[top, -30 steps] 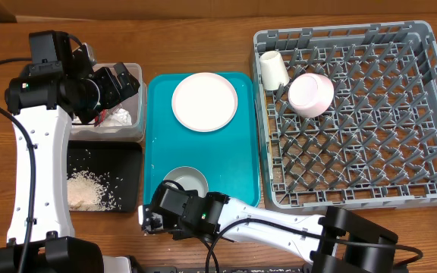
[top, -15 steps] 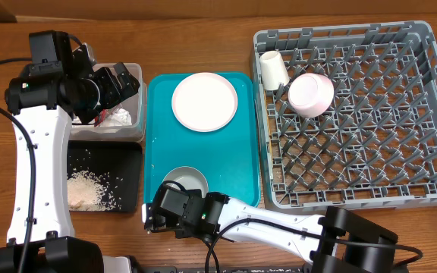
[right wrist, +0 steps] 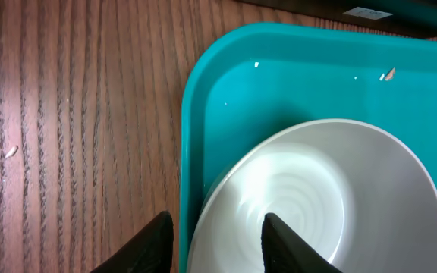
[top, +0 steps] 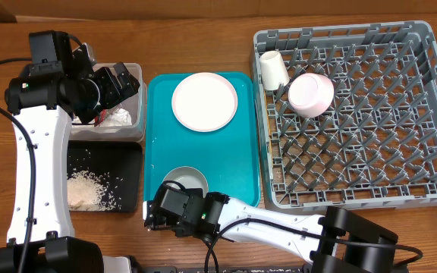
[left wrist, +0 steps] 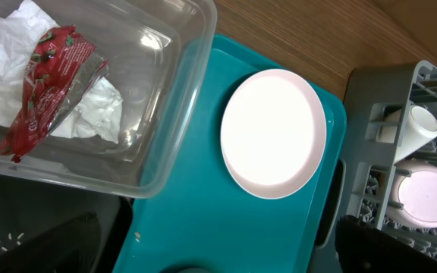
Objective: Sort waste into correct bins and load items into the dishwasher
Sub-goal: 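Lower the right gripper onto the small bowl's near rim and close, then hold the small white bowl rim with the right gripper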
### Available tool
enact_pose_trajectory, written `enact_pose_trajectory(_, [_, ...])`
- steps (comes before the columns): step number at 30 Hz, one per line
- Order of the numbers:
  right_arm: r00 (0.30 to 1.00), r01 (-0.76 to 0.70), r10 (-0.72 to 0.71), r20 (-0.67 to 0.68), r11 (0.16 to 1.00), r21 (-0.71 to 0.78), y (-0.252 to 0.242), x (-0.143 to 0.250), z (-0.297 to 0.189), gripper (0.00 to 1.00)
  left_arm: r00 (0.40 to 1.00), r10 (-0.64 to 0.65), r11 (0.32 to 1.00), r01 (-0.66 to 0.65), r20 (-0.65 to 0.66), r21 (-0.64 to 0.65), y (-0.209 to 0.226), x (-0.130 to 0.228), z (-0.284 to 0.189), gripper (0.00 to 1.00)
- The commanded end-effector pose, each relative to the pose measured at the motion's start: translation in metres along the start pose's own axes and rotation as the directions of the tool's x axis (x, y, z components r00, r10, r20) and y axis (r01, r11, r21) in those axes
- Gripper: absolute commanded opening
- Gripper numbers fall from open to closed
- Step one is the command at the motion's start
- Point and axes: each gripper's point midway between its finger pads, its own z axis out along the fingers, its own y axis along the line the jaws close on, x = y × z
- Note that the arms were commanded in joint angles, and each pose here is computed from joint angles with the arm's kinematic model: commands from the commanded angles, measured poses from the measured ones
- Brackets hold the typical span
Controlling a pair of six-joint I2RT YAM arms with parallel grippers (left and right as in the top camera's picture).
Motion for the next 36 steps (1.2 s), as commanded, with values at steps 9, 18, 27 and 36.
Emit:
enact_pose_trajectory(9, [1.0, -0.014, 0.014, -0.002, 1.0, 0.007, -0.0022, 0.0004, 0.0007, 0.45, 1.0, 0.012, 1.0, -0.012, 0.007, 0.009, -0.0018, -0.003, -0.0021, 1.0])
enact_pose_trajectory(18, [1.0, -0.013, 0.013, -0.005, 1.0, 0.006, -0.0017, 0.001, 0.0006, 0.14, 1.0, 0.012, 1.0, -0.012, 0.008, 0.009, -0.0018, -0.003, -0.0022, 1.0])
enact_pose_trajectory(27, [1.0, -0.013, 0.013, -0.005, 1.0, 0.006, -0.0018, 0.001, 0.0006, 0.06, 1.0, 0.012, 1.0, -0.012, 0.007, 0.009, -0.0018, -0.003, -0.0021, 1.0])
enact_pose_trajectory(36, [1.0, -0.012, 0.012, -0.005, 1.0, 0.006, -0.0018, 0.0012, 0.0006, 0.04, 1.0, 0.012, 1.0, -0.012, 0.007, 0.009, -0.0018, -0.003, -0.0021, 1.0])
